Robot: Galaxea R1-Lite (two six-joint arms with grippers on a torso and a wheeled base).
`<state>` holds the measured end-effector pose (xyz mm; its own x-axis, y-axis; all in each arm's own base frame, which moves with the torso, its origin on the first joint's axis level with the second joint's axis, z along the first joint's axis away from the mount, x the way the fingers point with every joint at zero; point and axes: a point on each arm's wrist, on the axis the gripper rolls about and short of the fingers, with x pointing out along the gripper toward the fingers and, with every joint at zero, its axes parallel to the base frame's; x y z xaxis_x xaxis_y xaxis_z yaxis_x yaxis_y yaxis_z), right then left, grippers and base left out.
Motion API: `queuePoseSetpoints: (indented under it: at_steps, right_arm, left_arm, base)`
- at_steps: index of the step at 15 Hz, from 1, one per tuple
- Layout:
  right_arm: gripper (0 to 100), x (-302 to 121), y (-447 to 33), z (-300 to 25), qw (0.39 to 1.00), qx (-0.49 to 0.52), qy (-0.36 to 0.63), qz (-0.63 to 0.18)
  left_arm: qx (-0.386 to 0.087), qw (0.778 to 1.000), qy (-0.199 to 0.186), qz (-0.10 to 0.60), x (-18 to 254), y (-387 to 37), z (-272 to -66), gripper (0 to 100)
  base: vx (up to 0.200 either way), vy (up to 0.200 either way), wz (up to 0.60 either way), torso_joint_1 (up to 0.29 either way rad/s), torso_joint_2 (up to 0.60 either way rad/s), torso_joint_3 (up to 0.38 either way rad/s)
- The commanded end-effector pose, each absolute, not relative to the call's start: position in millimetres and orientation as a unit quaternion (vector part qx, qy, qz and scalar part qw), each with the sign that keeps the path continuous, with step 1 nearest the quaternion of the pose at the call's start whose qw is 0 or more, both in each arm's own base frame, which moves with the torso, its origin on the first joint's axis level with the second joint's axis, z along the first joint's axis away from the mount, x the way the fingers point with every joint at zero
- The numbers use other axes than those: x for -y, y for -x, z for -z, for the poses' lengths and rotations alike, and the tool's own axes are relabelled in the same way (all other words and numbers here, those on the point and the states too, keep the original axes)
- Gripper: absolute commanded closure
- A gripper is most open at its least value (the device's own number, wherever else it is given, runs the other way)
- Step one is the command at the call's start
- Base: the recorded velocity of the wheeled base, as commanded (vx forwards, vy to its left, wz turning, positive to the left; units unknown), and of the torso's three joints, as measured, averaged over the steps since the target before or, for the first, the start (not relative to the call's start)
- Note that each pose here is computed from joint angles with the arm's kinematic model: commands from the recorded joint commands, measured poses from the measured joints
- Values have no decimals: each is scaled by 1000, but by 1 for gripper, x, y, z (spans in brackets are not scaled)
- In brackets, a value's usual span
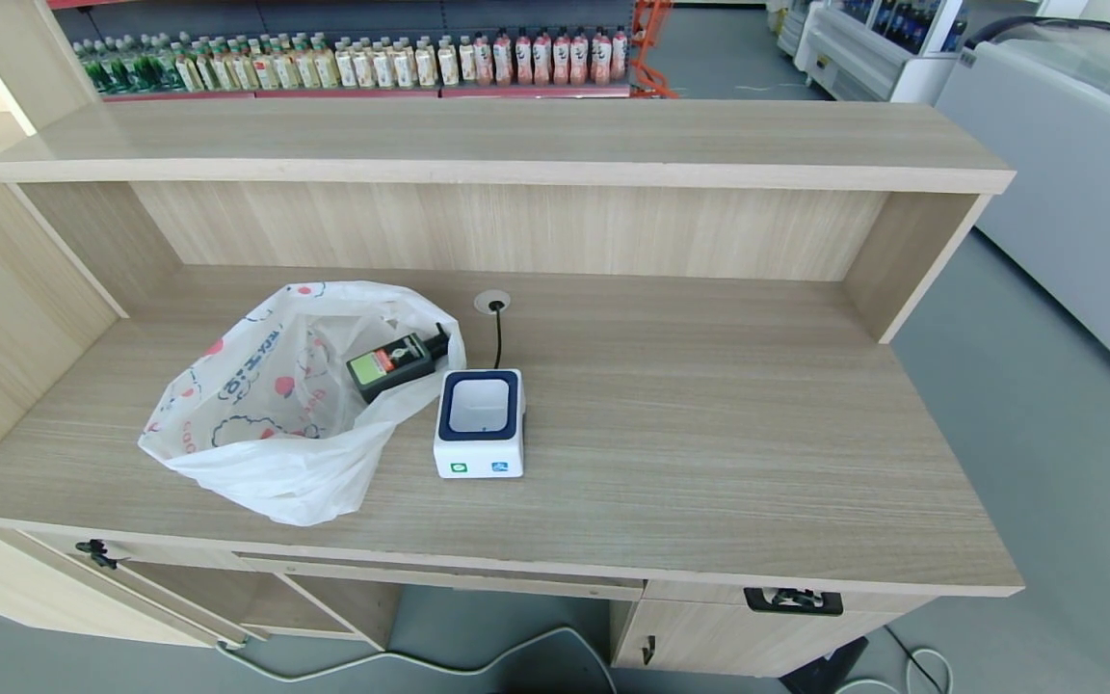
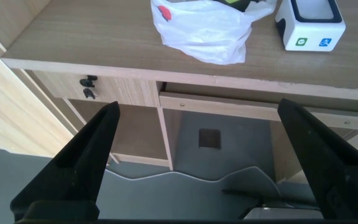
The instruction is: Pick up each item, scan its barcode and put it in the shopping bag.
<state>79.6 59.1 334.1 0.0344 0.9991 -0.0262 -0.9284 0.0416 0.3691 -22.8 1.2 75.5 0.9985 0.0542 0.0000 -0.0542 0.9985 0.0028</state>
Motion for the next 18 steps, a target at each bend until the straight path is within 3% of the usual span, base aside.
queuePoseSetpoints:
  at_steps: [1, 6, 8, 9, 10, 12, 15, 18]
  right_arm:
    - [100, -58, -78, -333, 709, -140, -126, -680]
    - [100, -56, -79, -331, 728, -130, -118, -663]
    - [100, -57, -104, -318, 826, -72, -20, -558]
    - [100, -57, -104, -318, 826, -72, -20, -558]
    - [100, -52, -131, -309, 897, -19, 140, -418]
    - [100, -38, -143, -309, 940, 8, 206, -273]
    - [100, -23, -151, -300, 931, 24, 333, -146]
    - [100, -21, -150, -300, 898, 64, 421, -112]
  left_arm:
    - [0, 1000, -2, -28, -1, 23, -75, 0]
    - [1, 1000, -2, -28, -1, 23, -76, 0]
    - [1, 1000, -2, -28, -1, 23, -76, 0]
    - [1, 1000, -2, -28, -1, 23, -76, 0]
    - [1, 1000, -2, -28, -1, 23, -76, 0]
    - [1, 1000, -2, -27, -1, 23, -76, 0]
    - [0, 1000, -2, -28, -1, 23, -75, 0]
    - [0, 1000, -2, -28, -1, 23, -75, 0]
  base:
    - [0, 0, 0, 0, 0, 0]
    - [0, 0, 0, 0, 0, 0]
    - [0, 0, 0, 0, 0, 0]
    - [0, 0, 0, 0, 0, 0]
    - [0, 0, 0, 0, 0, 0]
    - [0, 0, 0, 0, 0, 0]
    - [0, 0, 0, 0, 0, 0]
    - [0, 0, 0, 0, 0, 0]
